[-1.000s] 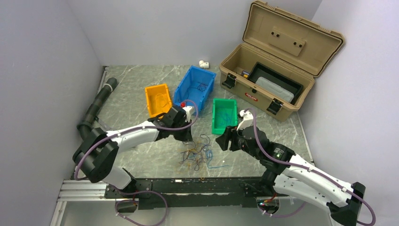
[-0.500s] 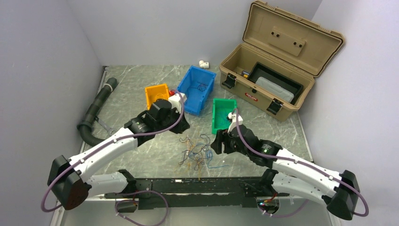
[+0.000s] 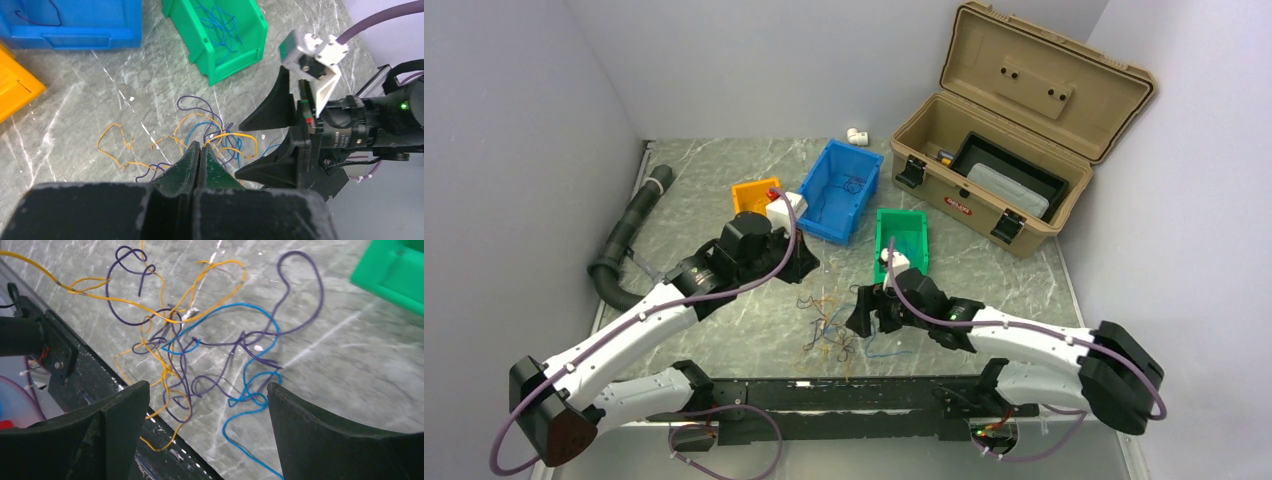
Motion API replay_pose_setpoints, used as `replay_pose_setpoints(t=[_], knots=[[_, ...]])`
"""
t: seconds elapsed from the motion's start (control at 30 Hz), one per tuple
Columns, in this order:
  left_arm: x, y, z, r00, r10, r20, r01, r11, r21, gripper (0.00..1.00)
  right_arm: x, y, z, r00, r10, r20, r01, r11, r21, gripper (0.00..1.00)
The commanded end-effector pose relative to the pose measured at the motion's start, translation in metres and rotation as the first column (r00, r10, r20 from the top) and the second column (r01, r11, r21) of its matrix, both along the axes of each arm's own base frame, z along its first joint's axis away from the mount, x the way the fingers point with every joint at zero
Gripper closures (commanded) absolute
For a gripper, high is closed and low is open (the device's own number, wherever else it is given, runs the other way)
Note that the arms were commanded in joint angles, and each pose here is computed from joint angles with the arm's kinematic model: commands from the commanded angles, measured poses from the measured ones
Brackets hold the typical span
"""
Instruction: Untangle the cables
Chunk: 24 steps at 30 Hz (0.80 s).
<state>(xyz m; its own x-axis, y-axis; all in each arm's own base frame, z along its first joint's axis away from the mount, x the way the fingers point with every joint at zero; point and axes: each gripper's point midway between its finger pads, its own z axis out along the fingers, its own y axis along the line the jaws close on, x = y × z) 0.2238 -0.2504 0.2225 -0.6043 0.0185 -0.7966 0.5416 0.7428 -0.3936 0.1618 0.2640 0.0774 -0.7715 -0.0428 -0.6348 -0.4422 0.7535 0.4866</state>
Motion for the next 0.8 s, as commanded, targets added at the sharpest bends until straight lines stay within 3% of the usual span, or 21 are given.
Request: replay_pose_setpoints(t=[0.0, 0.23, 0.53, 0.77], knots=[[0.003, -0.005, 0.028, 0.998, -0.006, 0.057, 0.010, 0.998, -0.061, 1.00, 0.002, 0.039, 0.020, 0.993, 0.107, 0.051, -0.114, 0.982, 0.154, 0.09], [0.005, -0.006, 0.038, 0.997, -0.005, 0.074, 0.011, 0.997, -0.076, 1.00, 0.004, 0.063, 0.015, 0.986, 0.145, 0.080, -0.156, 0.975, 0.157, 0.08], [0.006, 0.000, 0.053, 0.994, 0.011, 0.105, -0.002, 0.996, -0.087, 1.00, 0.015, 0.051, 0.035, 0.989, 0.035, 0.144, -0.066, 0.974, 0.215, 0.15], [0.004, -0.001, 0.075, 0.990, 0.000, 0.138, 0.016, 0.994, -0.110, 1.00, 0.003, 0.048, 0.050, 0.944, 0.184, 0.275, -0.230, 0.962, 0.147, 0.15]])
